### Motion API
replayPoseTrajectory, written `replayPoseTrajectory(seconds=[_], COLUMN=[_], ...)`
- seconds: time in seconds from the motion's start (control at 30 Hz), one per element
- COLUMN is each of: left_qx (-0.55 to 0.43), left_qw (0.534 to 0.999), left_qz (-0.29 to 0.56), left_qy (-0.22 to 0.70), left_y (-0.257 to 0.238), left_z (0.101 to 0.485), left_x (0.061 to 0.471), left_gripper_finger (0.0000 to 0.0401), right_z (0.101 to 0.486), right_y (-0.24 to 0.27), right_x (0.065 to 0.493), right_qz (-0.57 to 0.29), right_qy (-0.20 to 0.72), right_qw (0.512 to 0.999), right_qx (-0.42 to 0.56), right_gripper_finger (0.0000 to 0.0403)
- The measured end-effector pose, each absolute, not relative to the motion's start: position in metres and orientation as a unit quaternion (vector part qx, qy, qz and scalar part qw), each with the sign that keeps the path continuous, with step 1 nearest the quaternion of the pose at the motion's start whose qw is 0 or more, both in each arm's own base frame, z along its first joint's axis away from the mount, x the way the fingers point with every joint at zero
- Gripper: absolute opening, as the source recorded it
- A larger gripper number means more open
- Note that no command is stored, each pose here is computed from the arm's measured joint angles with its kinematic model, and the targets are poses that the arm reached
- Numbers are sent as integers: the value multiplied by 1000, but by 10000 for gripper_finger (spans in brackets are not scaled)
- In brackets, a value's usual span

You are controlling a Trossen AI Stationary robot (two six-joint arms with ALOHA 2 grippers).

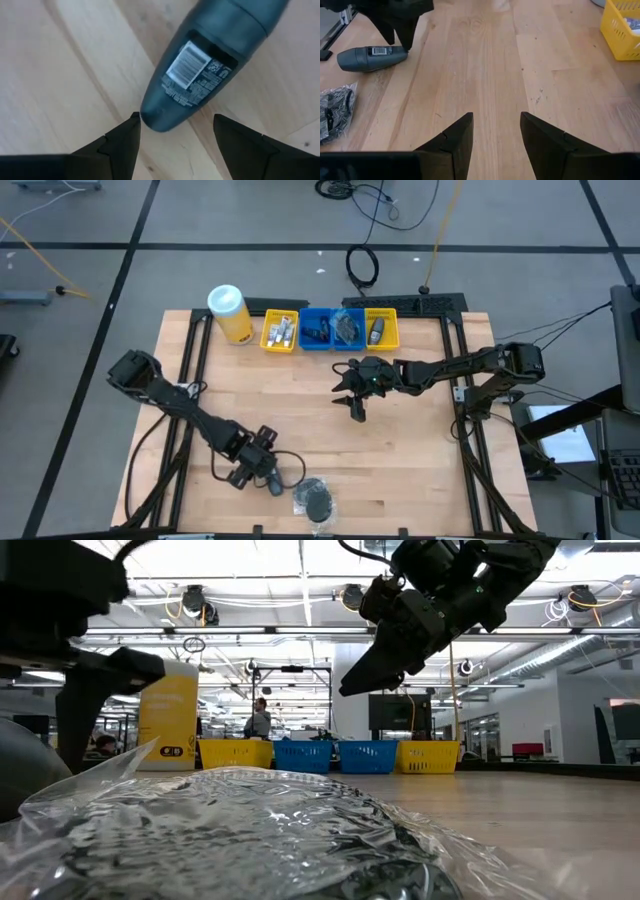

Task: Pick & Place Travel size toiletries
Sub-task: Put the deodorant into the right yellow bin

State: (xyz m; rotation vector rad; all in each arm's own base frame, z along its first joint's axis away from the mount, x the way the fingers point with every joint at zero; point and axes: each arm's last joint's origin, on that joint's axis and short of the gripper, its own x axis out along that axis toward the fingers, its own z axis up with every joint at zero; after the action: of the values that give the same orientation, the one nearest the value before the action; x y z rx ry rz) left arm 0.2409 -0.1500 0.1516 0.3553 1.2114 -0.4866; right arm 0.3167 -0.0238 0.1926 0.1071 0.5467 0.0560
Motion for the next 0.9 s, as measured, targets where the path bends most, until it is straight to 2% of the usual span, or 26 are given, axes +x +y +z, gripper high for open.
replayPoseTrajectory(seconds=[0.33,0.43,0.57,0.9], left_qx=[267,263,260,284], left_qw=[785,792,778,782], left_qz=[-242,-243,-252,-284], left_qy=[504,494,513,477], left_y=[-154,-155,-155,-165], left_z=[154,154,143,134], left_x=[245,248,250,257], left_gripper_finger=[253,253,253,253], right_z=[193,193,192,190], right_y=[-24,-24,-24,-24], right_x=[317,317,317,315], right_qz=[28,28,28,27], right_qy=[270,270,270,285], right_qw=[961,961,961,957], right_qx=[52,52,52,54], right_gripper_finger=[155,155,155,155])
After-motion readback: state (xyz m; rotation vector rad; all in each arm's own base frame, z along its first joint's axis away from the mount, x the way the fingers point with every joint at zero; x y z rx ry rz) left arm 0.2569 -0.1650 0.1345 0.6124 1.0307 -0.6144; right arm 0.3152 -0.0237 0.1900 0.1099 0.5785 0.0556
